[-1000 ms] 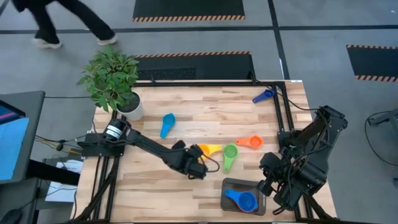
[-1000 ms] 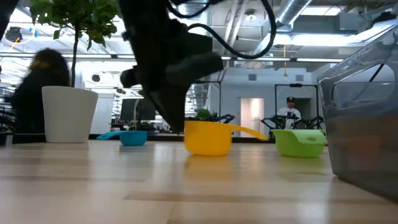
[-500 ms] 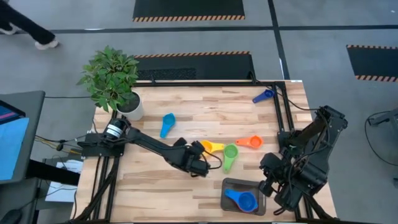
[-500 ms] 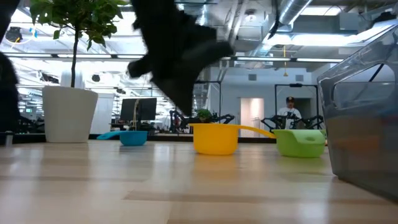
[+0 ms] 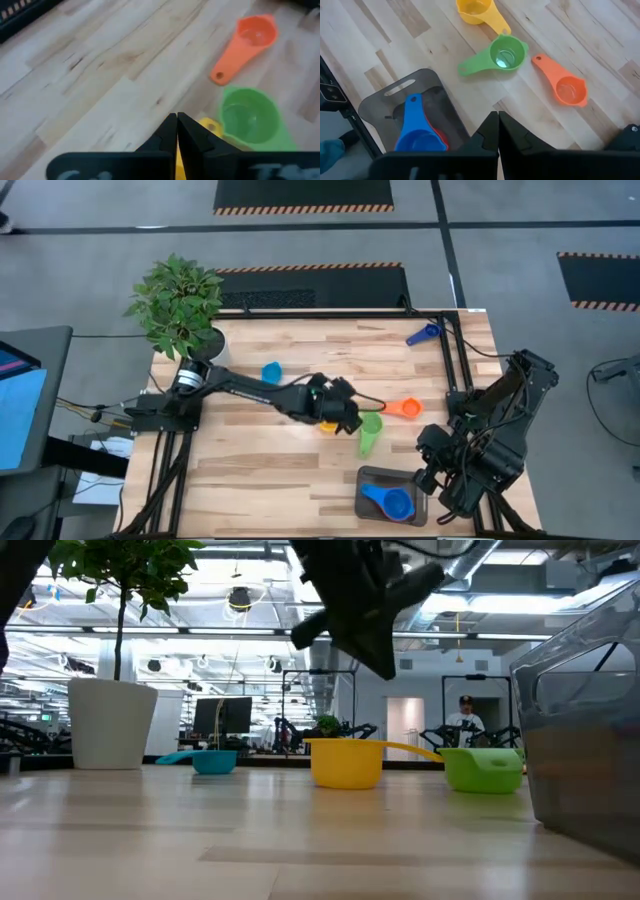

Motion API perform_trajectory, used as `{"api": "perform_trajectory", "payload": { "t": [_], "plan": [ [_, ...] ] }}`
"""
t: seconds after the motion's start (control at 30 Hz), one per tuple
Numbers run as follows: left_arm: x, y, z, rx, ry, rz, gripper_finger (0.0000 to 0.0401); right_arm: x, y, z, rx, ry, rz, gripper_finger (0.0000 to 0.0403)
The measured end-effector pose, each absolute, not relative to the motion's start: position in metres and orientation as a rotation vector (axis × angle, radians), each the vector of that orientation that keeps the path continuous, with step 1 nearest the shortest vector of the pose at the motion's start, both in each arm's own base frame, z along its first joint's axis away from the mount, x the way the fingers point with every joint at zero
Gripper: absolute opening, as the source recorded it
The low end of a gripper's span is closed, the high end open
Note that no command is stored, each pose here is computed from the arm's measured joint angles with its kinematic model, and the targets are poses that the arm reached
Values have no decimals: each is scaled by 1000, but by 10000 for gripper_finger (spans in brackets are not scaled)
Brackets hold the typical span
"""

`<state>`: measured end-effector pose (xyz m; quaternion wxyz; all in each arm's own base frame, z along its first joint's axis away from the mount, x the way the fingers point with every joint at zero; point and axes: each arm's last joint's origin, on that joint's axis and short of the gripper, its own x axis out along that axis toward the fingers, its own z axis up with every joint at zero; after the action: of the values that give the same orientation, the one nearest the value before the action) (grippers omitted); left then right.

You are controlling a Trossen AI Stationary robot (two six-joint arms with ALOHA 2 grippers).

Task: Nest measuring cups in basket
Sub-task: Stack the yellow measuring cup on top of the blue measuring cup in the black bin

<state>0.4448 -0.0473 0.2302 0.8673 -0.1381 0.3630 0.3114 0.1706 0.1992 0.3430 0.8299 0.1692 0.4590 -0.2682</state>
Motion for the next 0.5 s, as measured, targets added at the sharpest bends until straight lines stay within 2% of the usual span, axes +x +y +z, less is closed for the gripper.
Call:
{"api": "perform_trajectory", "payload": {
  "t": [0.17,0.5],
  "plan": [
    [452,-27,210,-335,835,633,0,170,199,343,357,976,-569,21],
    [470,-27,183,-396,842,567,0,172,197,343,341,982,-567,35]
  ]
}}
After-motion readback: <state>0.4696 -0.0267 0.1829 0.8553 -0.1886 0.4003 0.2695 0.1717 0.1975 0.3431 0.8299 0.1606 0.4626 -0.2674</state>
